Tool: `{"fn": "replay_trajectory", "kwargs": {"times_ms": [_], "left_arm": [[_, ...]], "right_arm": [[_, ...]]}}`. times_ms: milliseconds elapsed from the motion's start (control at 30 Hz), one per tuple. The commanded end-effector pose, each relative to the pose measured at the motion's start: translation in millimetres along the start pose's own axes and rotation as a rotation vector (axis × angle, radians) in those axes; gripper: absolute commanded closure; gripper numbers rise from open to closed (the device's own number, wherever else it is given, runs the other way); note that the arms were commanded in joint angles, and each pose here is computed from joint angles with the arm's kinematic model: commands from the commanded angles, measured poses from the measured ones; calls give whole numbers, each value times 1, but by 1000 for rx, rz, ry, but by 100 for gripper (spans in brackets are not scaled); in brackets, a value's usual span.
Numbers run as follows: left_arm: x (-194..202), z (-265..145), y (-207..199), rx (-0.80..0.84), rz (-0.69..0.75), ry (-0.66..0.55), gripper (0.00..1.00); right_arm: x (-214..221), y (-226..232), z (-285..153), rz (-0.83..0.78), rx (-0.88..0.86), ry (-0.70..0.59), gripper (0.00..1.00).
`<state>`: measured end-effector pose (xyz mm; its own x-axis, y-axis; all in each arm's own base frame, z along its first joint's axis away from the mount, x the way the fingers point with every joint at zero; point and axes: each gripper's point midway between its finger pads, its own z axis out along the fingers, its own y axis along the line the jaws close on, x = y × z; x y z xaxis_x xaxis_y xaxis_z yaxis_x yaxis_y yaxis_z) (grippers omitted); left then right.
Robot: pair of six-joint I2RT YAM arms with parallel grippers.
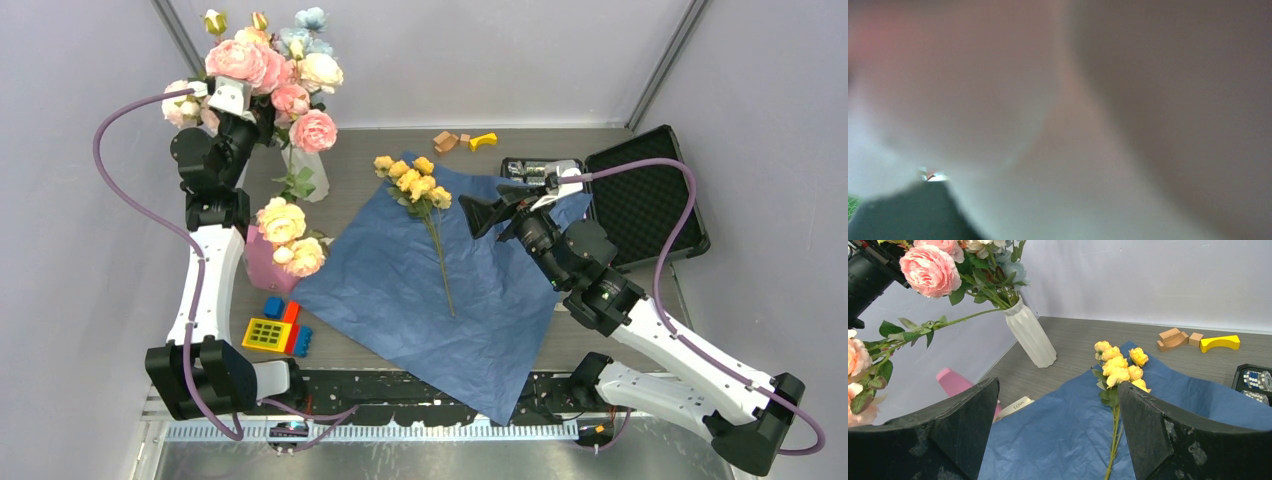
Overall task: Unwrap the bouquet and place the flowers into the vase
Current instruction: Insert the fake flower into the vase.
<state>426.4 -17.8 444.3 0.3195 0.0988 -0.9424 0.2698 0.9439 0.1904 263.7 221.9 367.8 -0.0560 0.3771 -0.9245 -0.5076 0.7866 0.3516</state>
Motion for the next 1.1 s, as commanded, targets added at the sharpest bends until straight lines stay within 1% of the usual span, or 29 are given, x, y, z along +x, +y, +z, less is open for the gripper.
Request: {"fn": "replay_trajectory", "kwargs": {"times_ms": [0,133,267,333,400,600,767,900,1067], "left_arm": [[-3,-2,2,-14,15,9,83],[-5,-2,3,-19,17,5,74],[-12,-2,4,-21,24,-9,68],[-16,-2,3,-18,25,-14,63],[-19,-2,3,-19,27,-19,59],[-28,-7,1,-16,40,-29,52],[-36,-15,0,-20,52,-25,47],[-41,-20,1,-34,66,-23,46],[-44,-26,2,-57,65,-19,39]], "right_arm": [[-24,6,-2,39,-20,-78,6],[-24,6,-2,37,-21,-76,6],[-24,6,-1,36,-22,-74,6],[-23,7,-1,37,-23,-73,6],[-23,7,-1,36,-24,-72,6],[-23,7,-1,37,-26,-71,6],[-22,9,0,37,-32,-65,7],[-21,10,0,38,-38,-62,6],[-21,11,-1,41,-47,-60,6]]}}
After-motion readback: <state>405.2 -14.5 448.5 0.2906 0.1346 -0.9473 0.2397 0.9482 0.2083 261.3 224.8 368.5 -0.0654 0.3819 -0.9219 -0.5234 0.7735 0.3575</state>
